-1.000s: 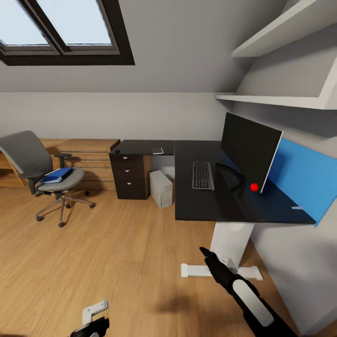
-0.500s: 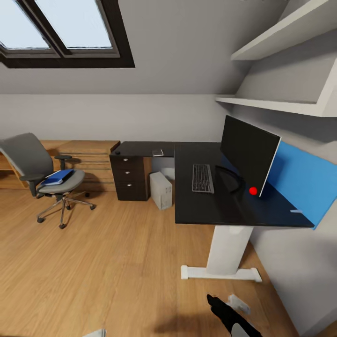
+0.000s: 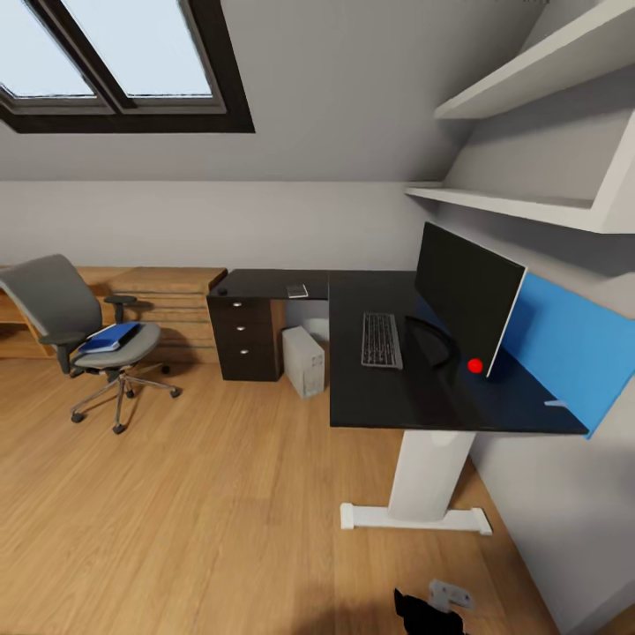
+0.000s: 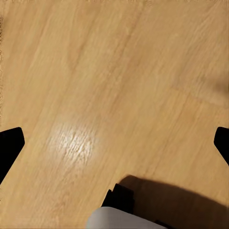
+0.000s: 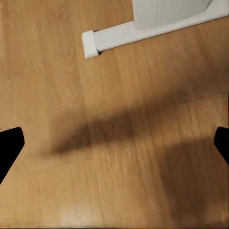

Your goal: In the bedroom, organize the workspace by keeping the computer under the desk, ensuring the monitor is on the desk, placing the keyboard on the desk next to the monitor, placing the mouse on the desk next to the keyboard, moving the folder from the swivel chair onto the desk next to the mouse, stacking the notebook on top of the folder with the pen on top of the notebook, and positioning the swivel chair next to the desk.

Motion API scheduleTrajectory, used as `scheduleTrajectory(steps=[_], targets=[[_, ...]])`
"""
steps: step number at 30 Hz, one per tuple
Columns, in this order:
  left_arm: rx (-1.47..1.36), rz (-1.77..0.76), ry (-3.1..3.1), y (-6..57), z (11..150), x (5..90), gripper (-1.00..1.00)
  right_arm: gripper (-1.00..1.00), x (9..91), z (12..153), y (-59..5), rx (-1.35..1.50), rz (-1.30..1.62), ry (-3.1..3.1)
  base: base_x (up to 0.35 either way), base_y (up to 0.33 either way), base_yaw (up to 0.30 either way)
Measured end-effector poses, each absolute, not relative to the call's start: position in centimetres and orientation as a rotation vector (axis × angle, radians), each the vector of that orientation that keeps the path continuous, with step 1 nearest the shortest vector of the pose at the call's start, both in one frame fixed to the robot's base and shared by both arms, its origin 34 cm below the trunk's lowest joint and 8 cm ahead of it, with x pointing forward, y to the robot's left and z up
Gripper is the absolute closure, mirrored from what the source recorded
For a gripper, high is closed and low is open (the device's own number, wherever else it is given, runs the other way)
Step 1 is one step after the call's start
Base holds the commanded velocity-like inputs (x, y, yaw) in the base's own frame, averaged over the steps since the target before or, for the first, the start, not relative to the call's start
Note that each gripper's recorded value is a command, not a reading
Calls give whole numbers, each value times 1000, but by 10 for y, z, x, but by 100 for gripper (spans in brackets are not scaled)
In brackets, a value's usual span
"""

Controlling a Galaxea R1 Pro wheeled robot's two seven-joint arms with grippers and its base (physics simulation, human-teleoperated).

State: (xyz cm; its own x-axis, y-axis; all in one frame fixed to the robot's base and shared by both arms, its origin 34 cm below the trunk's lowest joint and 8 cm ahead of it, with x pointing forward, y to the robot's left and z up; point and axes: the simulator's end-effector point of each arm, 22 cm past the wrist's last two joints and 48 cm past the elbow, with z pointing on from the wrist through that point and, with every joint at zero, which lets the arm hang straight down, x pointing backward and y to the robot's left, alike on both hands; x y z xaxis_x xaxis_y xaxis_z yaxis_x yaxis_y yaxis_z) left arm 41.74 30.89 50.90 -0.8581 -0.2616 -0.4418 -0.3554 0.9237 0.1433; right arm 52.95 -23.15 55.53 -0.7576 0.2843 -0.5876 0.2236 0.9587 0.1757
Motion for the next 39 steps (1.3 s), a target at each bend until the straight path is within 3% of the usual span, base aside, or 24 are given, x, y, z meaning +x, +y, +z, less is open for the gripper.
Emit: scheduleTrajectory(steps=[12,15,18,39], targets=[[-452,308,2657,310,526,417,-100,-100,532,577,-218,325,115,2399,0,0,0],[-457,308,2657,310,526,417,-100,-100,530,584,-170,228,145,2331,-56,103,9],[-457,309,2657,310,526,417,-100,-100,505,580,-125,19,148,2307,-13,325,241],[-459,312,2664,310,524,414,-100,-100,518,596,-127,37,149,2204,130,313,223]])
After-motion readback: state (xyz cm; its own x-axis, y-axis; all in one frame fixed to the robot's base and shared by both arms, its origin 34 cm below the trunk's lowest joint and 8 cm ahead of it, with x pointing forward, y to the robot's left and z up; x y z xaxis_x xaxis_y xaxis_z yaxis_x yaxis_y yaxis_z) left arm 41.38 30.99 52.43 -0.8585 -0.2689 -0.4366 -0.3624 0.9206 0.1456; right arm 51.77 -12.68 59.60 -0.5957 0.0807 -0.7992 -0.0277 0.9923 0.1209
